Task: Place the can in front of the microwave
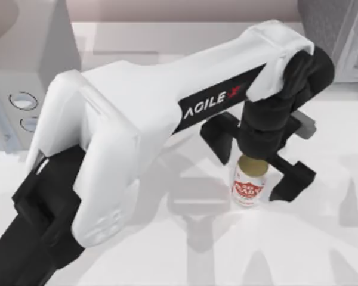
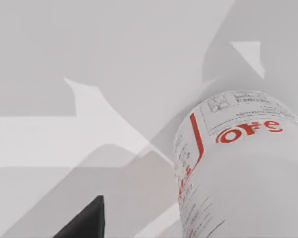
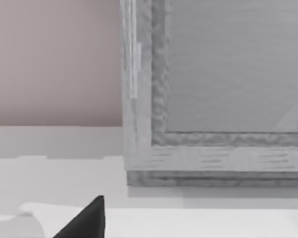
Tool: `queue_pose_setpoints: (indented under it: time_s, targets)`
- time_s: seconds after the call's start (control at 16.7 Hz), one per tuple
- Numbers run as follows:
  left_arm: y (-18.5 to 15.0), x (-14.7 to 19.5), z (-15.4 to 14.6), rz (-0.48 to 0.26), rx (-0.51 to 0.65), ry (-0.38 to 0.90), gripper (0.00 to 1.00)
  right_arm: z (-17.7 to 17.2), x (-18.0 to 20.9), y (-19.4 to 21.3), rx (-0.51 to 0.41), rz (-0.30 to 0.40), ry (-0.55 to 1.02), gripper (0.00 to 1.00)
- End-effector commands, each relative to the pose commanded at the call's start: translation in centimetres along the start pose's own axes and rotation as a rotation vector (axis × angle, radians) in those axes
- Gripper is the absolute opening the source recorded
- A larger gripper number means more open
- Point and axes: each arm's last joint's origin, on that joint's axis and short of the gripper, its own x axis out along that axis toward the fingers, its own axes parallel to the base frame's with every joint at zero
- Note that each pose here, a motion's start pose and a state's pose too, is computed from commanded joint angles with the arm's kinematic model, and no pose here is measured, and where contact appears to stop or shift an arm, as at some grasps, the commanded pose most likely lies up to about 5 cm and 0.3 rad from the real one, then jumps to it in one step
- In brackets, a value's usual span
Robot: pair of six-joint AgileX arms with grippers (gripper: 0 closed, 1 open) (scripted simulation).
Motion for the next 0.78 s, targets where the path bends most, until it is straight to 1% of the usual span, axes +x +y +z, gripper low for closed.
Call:
queue_pose_setpoints:
  time_s: [0.3,0.78]
  targets:
    - [-0.01,0.24,-0.03,0.0,0.0,-0.003,1.0,0.0,0.0,0.0,0.0,0.0,0.0,1.0]
    - [-0.01,0.24,-0.03,0.0,0.0,-0.003,0.4,0.0,0.0,0.0,0.0,0.0,0.0,1.0]
